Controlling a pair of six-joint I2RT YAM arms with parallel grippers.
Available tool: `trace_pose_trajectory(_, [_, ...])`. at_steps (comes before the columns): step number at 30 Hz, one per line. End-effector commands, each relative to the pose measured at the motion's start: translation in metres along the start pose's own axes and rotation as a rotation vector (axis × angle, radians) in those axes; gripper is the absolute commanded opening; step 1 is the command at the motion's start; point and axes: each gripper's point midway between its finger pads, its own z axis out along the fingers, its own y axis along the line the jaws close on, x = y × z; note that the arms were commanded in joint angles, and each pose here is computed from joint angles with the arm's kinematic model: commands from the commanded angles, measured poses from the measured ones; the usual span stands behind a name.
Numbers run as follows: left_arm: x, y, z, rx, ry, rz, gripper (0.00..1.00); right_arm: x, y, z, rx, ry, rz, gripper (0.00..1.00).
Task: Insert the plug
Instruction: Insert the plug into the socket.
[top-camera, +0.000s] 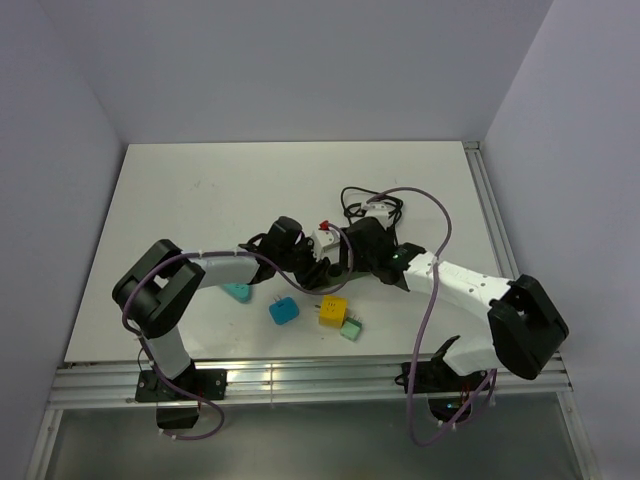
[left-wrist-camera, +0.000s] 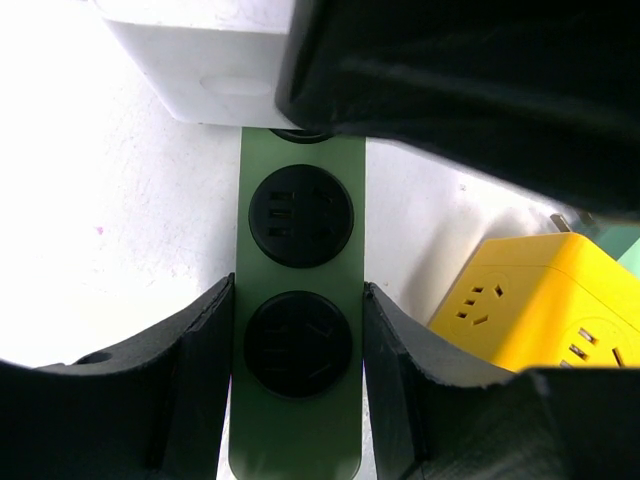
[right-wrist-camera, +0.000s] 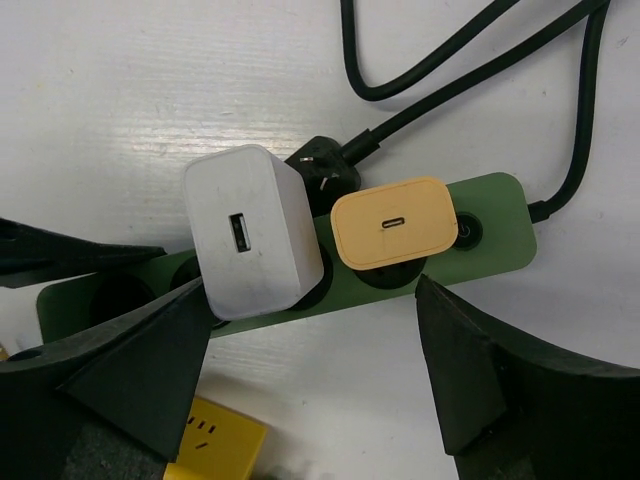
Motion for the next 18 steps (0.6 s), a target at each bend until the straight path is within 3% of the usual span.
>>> trace_pose_trajectory(1, [-0.003, 0.009, 0.003, -0.033, 0.008, -0.005, 0.0, -0.031, 0.017, -0.02, -0.09, -0.081, 0.014, 0.87])
trace_pose_trajectory(3, [-0.001, 0.009, 0.004, -0.031, 0.012, -0.006, 0.0, -0.034, 0.017, -0.024, -0.09, -0.09, 0.016, 0.84])
trace_pose_trajectory(8, [0.003, 0.013, 0.006, -0.044, 0.021, 0.002, 0.0, -0.046, 0.018, -0.033, -0.112, -0.124, 0.02, 0.66])
trace_pose_trajectory(11, [0.002, 0.011, 0.005, -0.042, 0.013, 0.008, 0.0, -0.053, 0.02, -0.035, -0.136, -0.136, 0.022, 0.43])
trace_pose_trajectory(12, [0.002, 0.011, 0.005, -0.041, 0.01, 0.009, 0.0, -0.052, 0.021, -0.034, -0.142, -0.13, 0.018, 0.3])
trace_pose_trajectory(13, [0.001, 0.011, 0.005, -0.041, 0.007, 0.012, 0.0, -0.053, 0.021, -0.033, -0.142, -0.129, 0.017, 0.23])
trace_pose_trajectory(15, [0.002, 0.011, 0.004, -0.041, 0.009, 0.013, 0.0, -0.054, 0.024, -0.031, -0.149, -0.123, 0.011, 0.12])
trace_pose_trajectory(18, [0.002, 0.011, 0.004, -0.041, 0.009, 0.013, 0.0, -0.053, 0.025, -0.029, -0.167, -0.119, 0.014, 0.06])
